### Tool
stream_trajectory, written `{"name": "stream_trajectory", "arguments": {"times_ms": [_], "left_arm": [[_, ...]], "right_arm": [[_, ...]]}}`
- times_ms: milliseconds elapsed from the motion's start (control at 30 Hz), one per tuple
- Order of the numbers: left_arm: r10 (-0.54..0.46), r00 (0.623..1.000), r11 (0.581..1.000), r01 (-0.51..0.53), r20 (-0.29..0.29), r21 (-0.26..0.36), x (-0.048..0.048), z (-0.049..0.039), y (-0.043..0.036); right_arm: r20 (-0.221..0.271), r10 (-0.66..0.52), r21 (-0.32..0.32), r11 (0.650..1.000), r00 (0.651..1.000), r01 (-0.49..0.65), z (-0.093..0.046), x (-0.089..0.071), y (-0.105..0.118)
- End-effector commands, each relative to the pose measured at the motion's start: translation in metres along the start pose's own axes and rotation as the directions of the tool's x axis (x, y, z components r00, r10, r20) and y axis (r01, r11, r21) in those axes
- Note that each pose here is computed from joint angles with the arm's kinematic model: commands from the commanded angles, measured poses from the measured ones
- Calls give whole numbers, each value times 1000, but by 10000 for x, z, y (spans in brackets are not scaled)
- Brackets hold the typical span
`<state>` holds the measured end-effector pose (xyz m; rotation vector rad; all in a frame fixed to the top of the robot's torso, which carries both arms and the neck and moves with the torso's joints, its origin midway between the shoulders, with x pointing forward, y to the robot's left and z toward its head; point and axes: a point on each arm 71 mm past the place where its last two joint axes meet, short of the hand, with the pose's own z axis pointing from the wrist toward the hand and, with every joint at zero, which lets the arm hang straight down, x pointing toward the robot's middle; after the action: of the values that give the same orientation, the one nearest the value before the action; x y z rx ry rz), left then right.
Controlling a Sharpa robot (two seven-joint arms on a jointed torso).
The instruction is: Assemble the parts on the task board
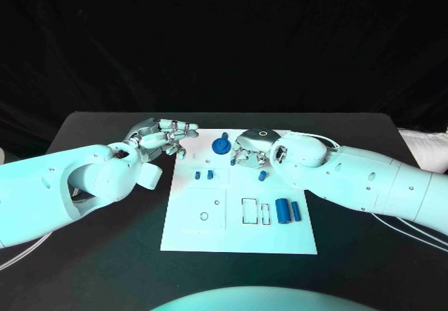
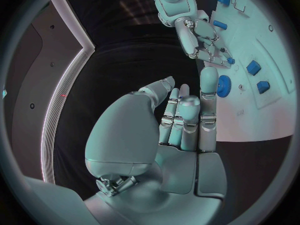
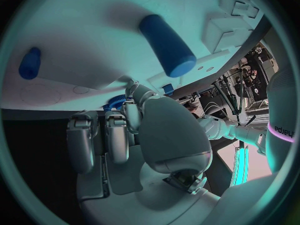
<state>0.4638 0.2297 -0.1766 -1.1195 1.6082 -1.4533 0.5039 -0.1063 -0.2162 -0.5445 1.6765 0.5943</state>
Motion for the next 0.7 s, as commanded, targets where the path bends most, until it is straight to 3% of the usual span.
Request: {"name": "stream_trajectory", "arguments": {"times_ms": [33,567,700], "left_arm": [[2,1000,1000,-2,-6,6,11,0,-9],[1,1000,1000,-1,-7,2,11,-3,-7],[1,1000,1000,-1,-7,1,11,0,-6]], "right_arm": [[-94,-16,-13,1000,995,15,-10,160,36],[-41,-44,41,998,998,46,-16,125,-35],[-4,-48,36,998,999,48,-45,91,-21]]}}
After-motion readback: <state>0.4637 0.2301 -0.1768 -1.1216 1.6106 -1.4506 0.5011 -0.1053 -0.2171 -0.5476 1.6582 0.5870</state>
